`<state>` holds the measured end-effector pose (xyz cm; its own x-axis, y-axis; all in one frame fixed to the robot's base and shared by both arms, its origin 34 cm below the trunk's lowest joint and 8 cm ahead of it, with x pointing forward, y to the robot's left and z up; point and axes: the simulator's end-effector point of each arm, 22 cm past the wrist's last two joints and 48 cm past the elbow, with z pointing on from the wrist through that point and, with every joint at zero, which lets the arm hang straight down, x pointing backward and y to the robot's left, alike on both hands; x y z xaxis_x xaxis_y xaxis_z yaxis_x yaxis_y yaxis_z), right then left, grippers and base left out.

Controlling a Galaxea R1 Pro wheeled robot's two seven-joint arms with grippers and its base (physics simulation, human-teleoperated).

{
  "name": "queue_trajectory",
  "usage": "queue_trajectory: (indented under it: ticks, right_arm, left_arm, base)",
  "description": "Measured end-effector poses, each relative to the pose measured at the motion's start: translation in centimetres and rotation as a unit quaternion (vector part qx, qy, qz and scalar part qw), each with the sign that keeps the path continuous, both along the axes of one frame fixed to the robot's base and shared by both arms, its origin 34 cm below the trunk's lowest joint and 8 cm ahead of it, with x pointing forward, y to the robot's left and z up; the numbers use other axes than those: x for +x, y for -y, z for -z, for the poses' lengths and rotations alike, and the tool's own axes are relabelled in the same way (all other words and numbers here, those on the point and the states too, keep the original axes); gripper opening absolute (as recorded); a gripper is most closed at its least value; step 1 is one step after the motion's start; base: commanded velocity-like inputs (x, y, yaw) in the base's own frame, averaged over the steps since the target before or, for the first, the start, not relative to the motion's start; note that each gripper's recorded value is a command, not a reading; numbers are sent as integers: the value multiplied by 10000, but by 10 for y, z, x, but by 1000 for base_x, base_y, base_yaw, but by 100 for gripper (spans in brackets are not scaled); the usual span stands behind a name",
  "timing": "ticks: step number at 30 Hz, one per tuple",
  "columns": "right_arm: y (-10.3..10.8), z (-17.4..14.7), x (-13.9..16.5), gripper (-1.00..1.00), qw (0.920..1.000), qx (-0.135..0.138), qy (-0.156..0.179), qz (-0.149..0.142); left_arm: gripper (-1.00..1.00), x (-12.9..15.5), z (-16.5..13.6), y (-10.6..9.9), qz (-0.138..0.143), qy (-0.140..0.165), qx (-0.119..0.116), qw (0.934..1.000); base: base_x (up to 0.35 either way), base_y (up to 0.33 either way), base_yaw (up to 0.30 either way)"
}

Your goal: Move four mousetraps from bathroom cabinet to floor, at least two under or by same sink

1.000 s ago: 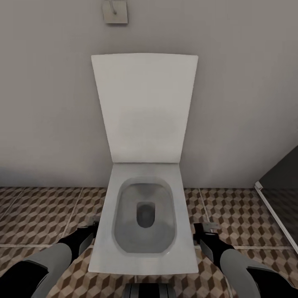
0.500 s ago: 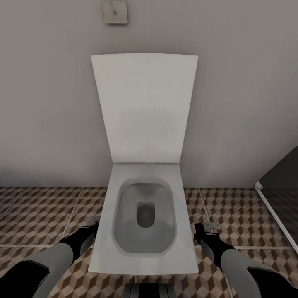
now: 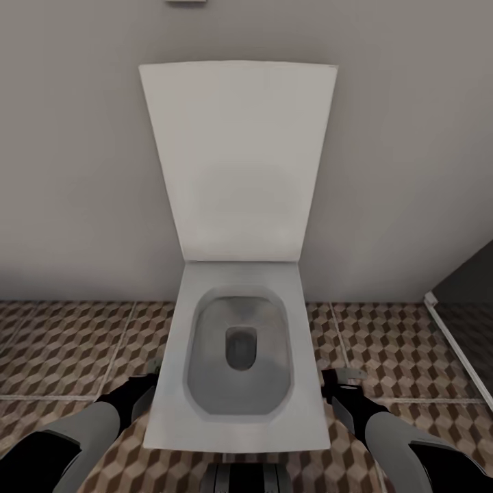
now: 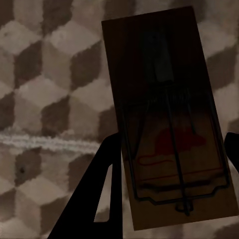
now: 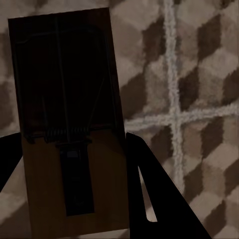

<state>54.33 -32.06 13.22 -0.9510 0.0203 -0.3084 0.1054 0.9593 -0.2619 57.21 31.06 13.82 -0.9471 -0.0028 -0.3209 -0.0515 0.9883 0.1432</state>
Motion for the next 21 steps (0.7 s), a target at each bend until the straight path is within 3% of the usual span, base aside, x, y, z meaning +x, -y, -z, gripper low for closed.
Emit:
queue_trajectory:
  ticks: [10,21]
  right_arm:
    - [0,20,-15,-100,9998,4,-198,-1]
    - [1,25,-20,-100,9997,-3,-257,-1]
  left_arm:
    - [-100,-16,20,-7,-26,-207,38,9998]
    - [-100,-23,25,-34,-88,-273,210,9994]
  base:
    - [0,0,0]
    - [0,0,0]
